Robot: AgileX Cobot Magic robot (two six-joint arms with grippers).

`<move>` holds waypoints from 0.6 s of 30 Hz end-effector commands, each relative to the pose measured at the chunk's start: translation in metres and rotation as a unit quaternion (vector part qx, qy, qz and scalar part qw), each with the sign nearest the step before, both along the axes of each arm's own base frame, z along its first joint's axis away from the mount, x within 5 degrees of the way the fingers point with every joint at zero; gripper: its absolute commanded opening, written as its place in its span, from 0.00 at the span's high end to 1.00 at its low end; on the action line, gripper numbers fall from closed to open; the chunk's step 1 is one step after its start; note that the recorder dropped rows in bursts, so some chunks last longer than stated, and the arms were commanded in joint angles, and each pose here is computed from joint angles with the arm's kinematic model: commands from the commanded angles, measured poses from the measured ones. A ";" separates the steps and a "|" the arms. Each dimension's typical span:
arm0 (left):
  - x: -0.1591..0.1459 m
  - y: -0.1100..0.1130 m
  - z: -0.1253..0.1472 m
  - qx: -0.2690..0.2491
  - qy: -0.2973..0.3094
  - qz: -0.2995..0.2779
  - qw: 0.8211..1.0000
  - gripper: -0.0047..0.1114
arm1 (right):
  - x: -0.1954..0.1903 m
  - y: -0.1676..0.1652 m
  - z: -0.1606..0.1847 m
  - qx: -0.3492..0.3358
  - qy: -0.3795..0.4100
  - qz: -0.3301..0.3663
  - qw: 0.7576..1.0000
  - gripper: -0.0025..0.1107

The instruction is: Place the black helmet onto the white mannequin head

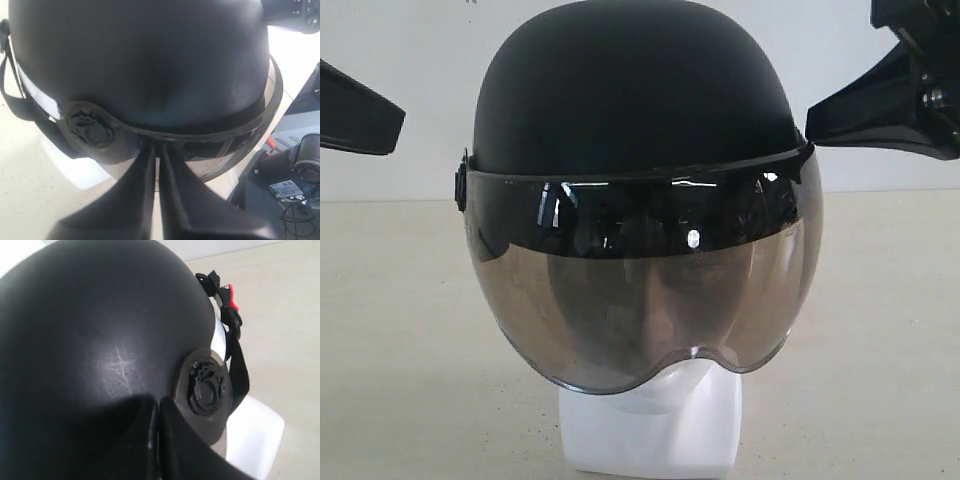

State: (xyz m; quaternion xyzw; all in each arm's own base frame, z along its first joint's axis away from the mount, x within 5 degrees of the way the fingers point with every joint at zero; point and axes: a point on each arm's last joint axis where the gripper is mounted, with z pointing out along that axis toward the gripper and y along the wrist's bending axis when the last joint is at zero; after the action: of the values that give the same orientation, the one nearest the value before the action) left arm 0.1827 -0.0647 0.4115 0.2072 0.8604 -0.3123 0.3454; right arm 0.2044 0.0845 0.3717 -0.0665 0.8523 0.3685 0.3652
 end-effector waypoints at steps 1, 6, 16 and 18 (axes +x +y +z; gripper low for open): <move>0.003 0.000 -0.001 -0.009 0.005 0.006 1.000 0.92 | -0.002 -0.002 -0.007 -0.032 0.015 0.010 0.999 0.98; 0.001 -0.003 0.002 -0.035 0.008 -0.002 0.999 0.92 | -0.003 -0.004 -0.009 -0.050 0.018 0.009 0.999 0.98; 0.000 -0.008 0.009 -0.084 0.008 -0.011 0.996 0.92 | -0.011 -0.006 0.004 -0.037 -0.018 -0.007 0.999 0.98; 0.000 -0.010 0.012 -0.103 0.008 -0.014 0.995 0.92 | -0.016 -0.008 0.015 -0.032 -0.046 -0.015 0.998 0.98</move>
State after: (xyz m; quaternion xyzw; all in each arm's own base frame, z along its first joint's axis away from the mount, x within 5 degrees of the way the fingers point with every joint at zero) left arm 0.1808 -0.0724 0.4206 0.1930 0.8344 -0.3767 0.3531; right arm 0.1976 0.0791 0.3713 -0.0816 0.8653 0.3291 0.3691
